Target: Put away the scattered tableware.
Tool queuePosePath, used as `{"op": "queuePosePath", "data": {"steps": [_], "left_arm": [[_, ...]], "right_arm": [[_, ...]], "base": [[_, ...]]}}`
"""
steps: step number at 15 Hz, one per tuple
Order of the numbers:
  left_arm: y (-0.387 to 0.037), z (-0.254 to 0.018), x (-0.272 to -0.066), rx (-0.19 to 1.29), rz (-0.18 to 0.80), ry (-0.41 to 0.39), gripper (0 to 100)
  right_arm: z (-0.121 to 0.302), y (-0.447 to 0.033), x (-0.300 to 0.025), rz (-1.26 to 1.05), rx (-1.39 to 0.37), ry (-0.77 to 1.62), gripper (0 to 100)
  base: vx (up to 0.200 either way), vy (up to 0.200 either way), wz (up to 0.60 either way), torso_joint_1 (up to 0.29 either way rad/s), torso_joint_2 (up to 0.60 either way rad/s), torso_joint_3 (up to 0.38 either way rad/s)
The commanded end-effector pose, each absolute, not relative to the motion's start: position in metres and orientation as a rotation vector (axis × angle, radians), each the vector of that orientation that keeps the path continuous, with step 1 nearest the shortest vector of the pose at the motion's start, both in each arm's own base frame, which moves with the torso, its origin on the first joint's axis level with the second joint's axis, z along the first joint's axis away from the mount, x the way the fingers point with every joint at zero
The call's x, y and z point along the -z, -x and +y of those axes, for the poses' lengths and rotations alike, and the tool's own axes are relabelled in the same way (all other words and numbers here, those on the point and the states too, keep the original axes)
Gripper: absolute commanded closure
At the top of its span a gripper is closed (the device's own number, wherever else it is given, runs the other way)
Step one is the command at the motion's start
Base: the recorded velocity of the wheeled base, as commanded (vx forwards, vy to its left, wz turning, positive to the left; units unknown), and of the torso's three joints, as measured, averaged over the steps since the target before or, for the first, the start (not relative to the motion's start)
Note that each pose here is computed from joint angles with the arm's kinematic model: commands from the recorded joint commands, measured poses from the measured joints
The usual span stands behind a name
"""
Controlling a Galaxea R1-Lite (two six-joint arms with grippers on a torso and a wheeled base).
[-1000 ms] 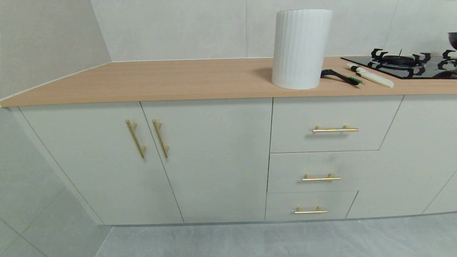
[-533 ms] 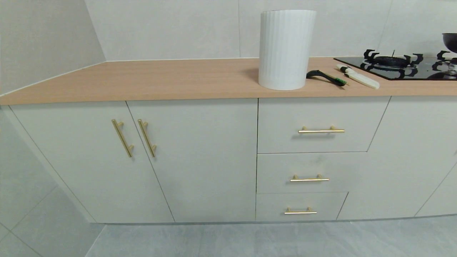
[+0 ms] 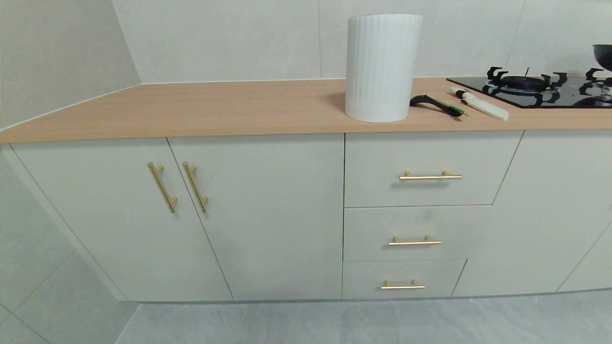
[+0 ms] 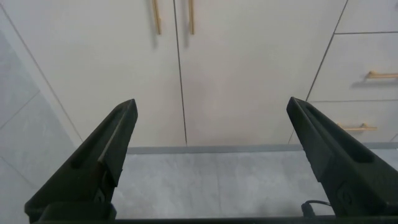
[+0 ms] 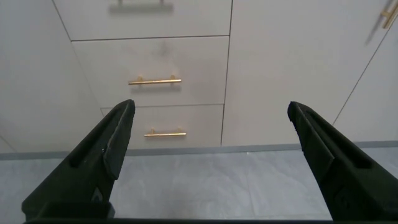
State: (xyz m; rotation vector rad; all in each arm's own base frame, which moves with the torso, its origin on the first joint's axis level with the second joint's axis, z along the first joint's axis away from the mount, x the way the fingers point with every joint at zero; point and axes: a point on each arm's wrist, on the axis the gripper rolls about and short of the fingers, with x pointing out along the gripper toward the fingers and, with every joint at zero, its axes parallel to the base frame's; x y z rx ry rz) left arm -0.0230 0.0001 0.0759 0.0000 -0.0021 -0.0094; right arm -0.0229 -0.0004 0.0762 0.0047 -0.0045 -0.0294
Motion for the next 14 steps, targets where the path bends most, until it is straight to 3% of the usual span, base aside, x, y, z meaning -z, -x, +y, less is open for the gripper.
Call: {"op": "queuePosePath", "data": {"steps": [1, 14], "left_arm": [[0.0229, 0.0001, -0.0759, 0.009, -0.002, 0.000, 0], [0.0229, 0.0001, -0.0759, 0.009, -0.002, 0.000, 0]], "right_arm": [[-0.0004, 0.0228, -0.0763, -0.003, 0.029, -0.005, 0], [-0.0004, 0.0228, -0.0763, -0.003, 0.029, 0.005, 0]], "base": [[0.000, 0.000, 0.00, 0.000, 0.00, 0.000], [0.000, 0.000, 0.00, 0.000, 0.00, 0.000]]}}
